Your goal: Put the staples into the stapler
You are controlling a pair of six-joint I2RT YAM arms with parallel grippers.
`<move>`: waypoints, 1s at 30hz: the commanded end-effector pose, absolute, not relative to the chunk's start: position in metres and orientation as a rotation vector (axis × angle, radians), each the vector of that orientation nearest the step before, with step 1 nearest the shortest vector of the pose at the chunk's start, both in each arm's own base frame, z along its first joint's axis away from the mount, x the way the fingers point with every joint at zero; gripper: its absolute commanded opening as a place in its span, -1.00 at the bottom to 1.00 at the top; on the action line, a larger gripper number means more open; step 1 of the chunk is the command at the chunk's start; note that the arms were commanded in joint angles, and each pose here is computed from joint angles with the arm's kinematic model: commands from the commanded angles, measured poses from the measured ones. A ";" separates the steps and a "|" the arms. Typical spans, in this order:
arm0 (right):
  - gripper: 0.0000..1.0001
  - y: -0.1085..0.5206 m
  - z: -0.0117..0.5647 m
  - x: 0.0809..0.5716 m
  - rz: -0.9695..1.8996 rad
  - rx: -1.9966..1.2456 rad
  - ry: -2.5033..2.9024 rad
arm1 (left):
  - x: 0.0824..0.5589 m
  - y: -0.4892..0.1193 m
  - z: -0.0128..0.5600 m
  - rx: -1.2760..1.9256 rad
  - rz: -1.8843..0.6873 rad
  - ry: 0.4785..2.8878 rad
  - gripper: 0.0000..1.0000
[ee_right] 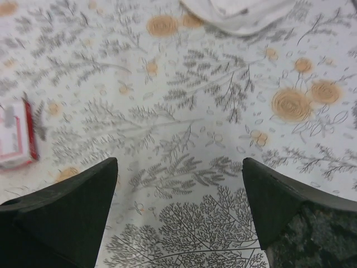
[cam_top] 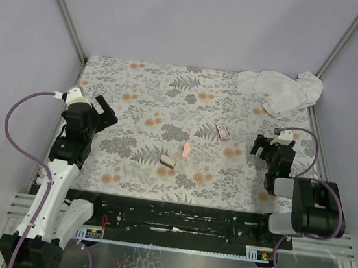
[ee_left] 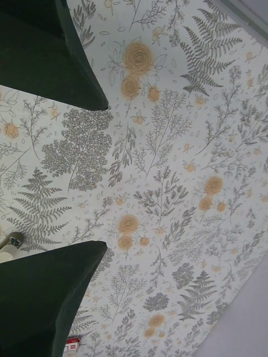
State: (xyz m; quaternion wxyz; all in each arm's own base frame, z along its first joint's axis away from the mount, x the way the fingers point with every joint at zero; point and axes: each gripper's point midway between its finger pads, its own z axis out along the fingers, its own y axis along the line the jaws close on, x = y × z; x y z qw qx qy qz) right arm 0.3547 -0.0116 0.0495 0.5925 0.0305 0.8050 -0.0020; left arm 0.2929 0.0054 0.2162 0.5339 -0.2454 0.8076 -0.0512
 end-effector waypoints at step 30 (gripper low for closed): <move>0.49 0.135 0.071 0.367 0.263 -0.328 2.484 | 0.299 0.022 0.230 -0.400 0.030 1.834 1.00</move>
